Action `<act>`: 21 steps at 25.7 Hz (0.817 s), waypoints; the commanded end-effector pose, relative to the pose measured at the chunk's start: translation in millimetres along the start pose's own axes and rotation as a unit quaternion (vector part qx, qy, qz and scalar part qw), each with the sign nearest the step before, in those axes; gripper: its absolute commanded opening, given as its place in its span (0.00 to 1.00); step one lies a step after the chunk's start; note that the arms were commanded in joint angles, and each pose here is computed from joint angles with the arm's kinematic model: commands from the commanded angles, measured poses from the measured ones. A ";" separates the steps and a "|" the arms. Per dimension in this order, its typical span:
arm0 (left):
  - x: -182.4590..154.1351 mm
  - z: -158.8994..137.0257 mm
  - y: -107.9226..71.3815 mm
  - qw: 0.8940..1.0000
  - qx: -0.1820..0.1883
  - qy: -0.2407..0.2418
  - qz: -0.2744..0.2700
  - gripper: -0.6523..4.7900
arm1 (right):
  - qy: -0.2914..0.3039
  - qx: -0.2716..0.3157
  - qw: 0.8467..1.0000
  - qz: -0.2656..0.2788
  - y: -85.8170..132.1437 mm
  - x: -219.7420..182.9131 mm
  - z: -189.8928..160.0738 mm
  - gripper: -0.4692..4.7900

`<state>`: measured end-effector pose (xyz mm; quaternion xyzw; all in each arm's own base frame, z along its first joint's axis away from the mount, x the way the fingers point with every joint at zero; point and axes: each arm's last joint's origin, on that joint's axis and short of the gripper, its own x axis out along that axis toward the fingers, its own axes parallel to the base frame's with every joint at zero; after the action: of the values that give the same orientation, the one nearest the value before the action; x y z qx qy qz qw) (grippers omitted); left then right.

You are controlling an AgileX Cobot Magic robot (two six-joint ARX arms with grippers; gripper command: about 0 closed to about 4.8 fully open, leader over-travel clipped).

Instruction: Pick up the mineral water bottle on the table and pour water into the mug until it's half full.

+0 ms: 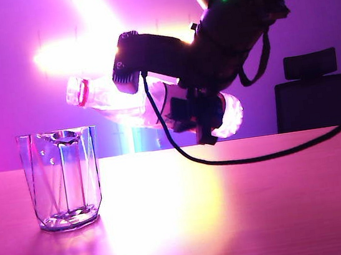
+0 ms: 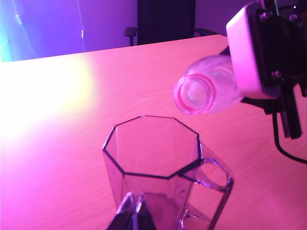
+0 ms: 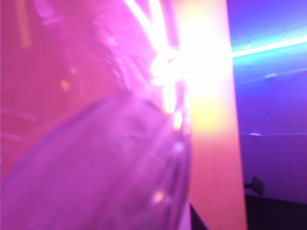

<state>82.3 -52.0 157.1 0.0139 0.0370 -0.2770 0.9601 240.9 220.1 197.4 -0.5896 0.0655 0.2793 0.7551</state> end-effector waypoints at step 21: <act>-0.2 1.9 -0.2 1.000 -0.001 -0.004 -0.002 0.12 | -0.001 -0.094 0.989 -0.115 -12.7 7.2 12.5 0.50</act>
<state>82.3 -52.0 157.1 0.0139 0.0372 -0.2770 0.9601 249.2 229.2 195.0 -0.6715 0.0037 0.2214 0.7072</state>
